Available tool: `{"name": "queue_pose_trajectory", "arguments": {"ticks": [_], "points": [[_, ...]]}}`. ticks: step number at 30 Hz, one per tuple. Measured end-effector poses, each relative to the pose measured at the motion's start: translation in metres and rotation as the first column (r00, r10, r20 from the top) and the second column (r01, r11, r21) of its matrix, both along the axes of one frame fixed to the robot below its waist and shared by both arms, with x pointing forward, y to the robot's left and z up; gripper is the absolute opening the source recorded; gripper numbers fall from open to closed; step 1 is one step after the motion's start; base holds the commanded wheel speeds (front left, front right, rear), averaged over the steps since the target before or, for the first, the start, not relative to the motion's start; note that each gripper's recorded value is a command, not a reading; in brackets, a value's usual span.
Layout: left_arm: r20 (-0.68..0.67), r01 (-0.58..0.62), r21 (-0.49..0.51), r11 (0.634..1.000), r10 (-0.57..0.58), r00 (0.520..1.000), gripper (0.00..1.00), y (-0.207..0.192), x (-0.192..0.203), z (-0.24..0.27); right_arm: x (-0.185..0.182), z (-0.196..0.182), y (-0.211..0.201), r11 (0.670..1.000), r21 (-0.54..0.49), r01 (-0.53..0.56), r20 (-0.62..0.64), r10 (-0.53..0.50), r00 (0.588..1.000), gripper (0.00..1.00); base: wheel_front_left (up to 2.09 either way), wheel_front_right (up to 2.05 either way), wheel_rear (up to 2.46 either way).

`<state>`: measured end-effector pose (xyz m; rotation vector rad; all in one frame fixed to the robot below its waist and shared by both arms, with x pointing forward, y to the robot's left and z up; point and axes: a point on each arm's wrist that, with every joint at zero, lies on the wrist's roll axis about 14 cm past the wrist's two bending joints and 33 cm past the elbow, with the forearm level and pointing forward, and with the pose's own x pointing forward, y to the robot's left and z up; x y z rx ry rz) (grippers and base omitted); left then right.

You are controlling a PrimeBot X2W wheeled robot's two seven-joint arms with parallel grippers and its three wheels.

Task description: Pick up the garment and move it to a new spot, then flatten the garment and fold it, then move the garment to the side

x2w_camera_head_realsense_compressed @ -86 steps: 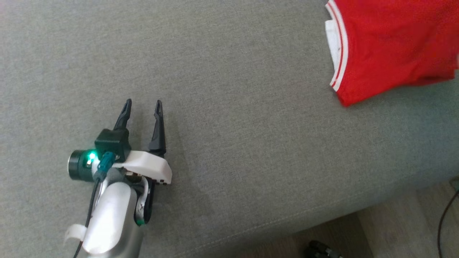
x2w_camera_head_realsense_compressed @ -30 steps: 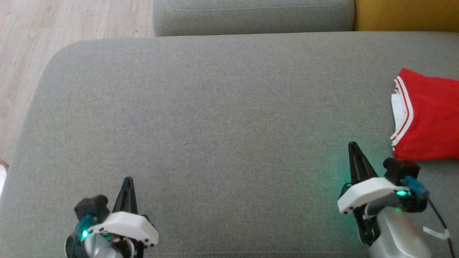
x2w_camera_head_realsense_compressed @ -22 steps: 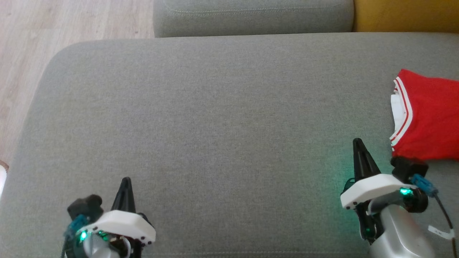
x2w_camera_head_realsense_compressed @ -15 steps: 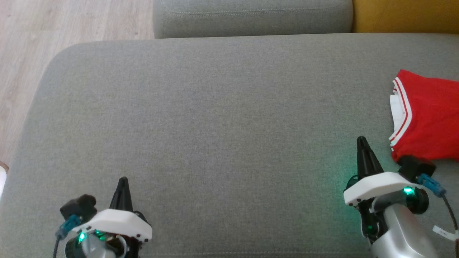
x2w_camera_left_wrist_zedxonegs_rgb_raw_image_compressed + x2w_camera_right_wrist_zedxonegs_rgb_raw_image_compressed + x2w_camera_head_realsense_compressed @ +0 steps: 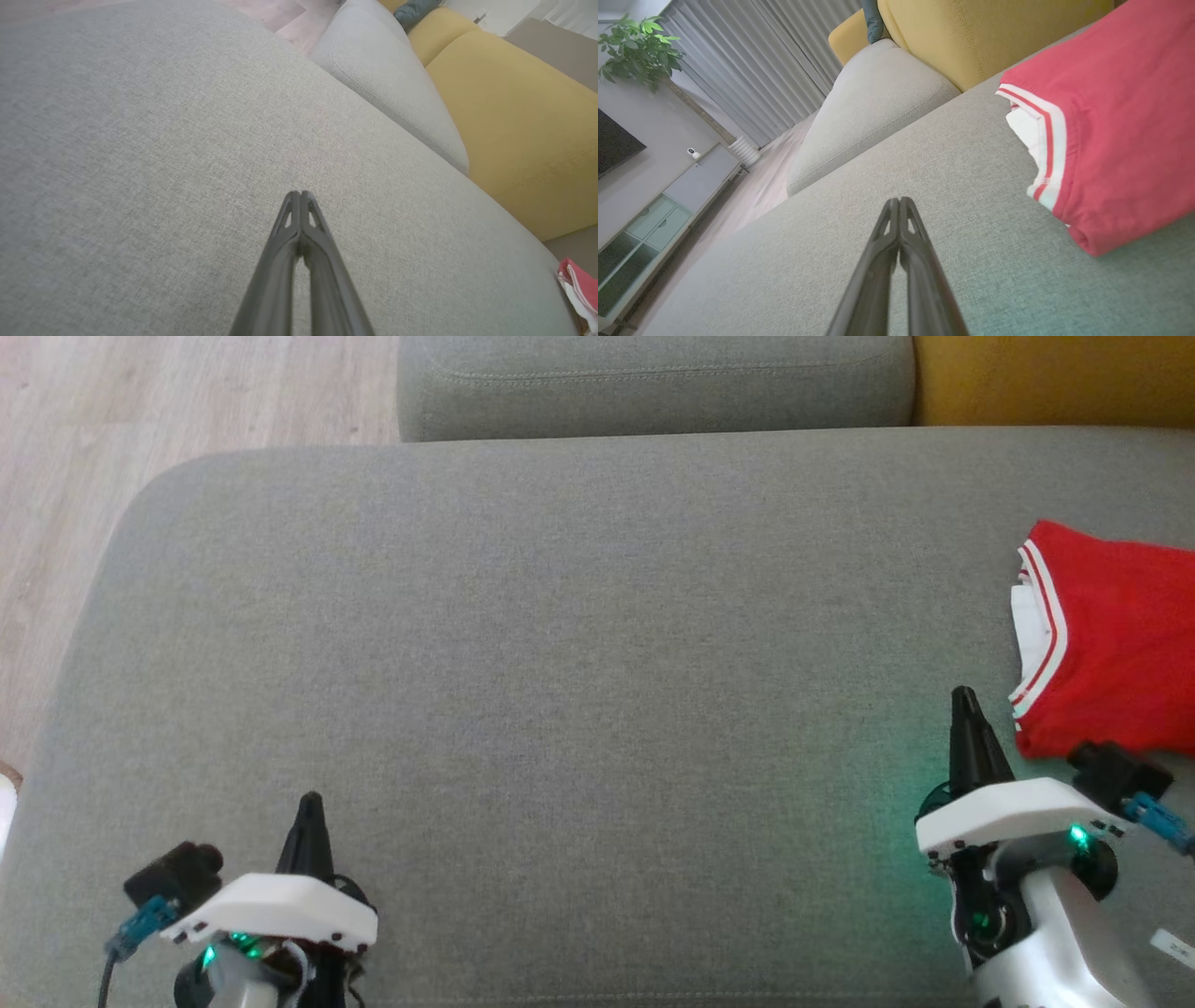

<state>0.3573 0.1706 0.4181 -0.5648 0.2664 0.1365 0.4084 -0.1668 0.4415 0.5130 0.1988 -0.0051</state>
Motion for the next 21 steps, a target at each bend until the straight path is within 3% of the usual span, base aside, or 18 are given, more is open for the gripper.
{"name": "queue_pose_trajectory", "arguments": {"ticks": [21], "points": [[0.000, -0.052, -0.234, 0.971, 0.053, 0.999, 0.00, 0.003, 0.003, 0.006, -0.006, 0.006, -0.012, 0.967, 0.241, 0.085, -0.016, -0.084, 0.996, 0.00, 0.00, 0.00, 0.00]]}}
